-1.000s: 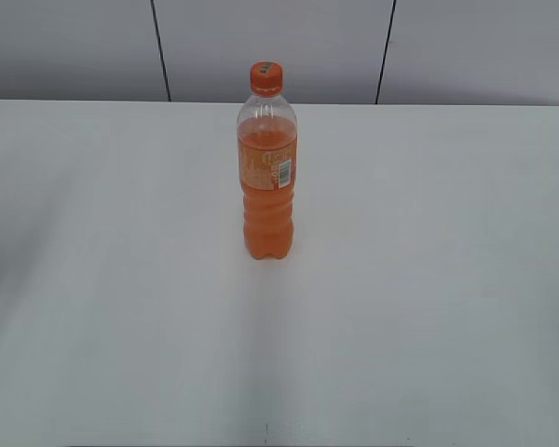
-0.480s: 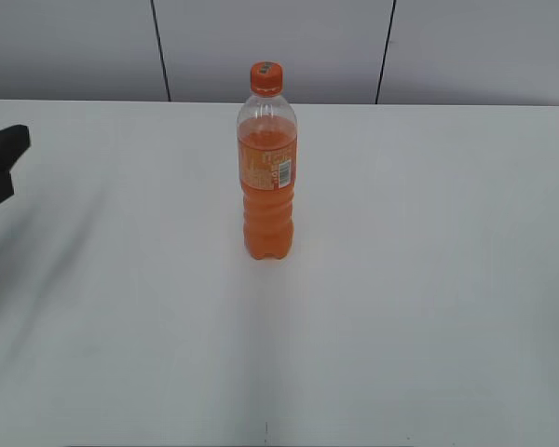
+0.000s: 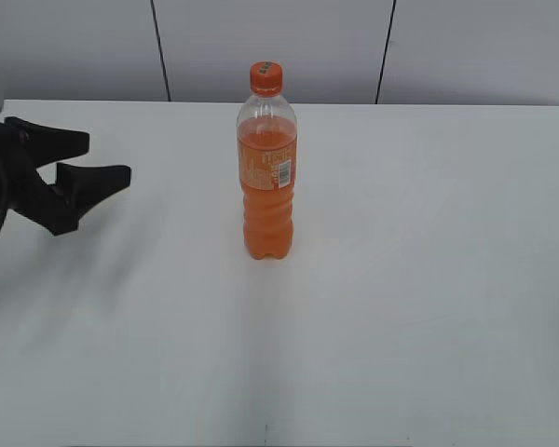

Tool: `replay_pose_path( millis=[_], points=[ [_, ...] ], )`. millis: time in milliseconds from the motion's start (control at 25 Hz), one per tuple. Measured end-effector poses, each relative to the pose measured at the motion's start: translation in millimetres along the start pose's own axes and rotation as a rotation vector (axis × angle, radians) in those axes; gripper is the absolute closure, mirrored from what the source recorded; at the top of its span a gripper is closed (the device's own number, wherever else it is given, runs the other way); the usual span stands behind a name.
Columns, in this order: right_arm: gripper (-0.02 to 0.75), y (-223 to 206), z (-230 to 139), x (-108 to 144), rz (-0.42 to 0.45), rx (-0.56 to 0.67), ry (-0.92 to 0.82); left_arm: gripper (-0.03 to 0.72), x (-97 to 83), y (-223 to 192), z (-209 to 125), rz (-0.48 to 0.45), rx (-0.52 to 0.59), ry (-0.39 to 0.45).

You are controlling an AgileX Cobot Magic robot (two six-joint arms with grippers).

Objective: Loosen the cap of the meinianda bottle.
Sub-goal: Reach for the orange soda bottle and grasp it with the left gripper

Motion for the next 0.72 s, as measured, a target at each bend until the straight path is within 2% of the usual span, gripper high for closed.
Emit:
replay_pose_path(
  millis=[120, 280, 480, 720],
  points=[
    [0.237, 0.0, 0.0, 0.0, 0.0, 0.0, 0.0, 0.182, -4.5, -12.0, -9.9, -0.078, 0.008, 0.01],
    [0.237, 0.0, 0.0, 0.0, 0.0, 0.0, 0.0, 0.182, -3.2, -24.1, -15.3, -0.131, -0.003, 0.03],
    [0.237, 0.0, 0.0, 0.0, 0.0, 0.0, 0.0, 0.182, -1.9, -32.8, -11.7, -0.184, -0.001, -0.029],
    [0.237, 0.0, 0.0, 0.0, 0.0, 0.0, 0.0, 0.182, 4.5, -41.2, -3.2, -0.201, -0.019, -0.064]
  ],
)
Point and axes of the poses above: a point on each arm's last joint axis where the gripper is mounted, y pointing back along that axis away from the gripper, x along the wrist's bending axis when the last joint is at zero, z = x × y, the point moved 10 cm from there along -y, pointing out along that axis toward the gripper, and after that the axes turned 10 degrees about y, right-handed, at the moved point
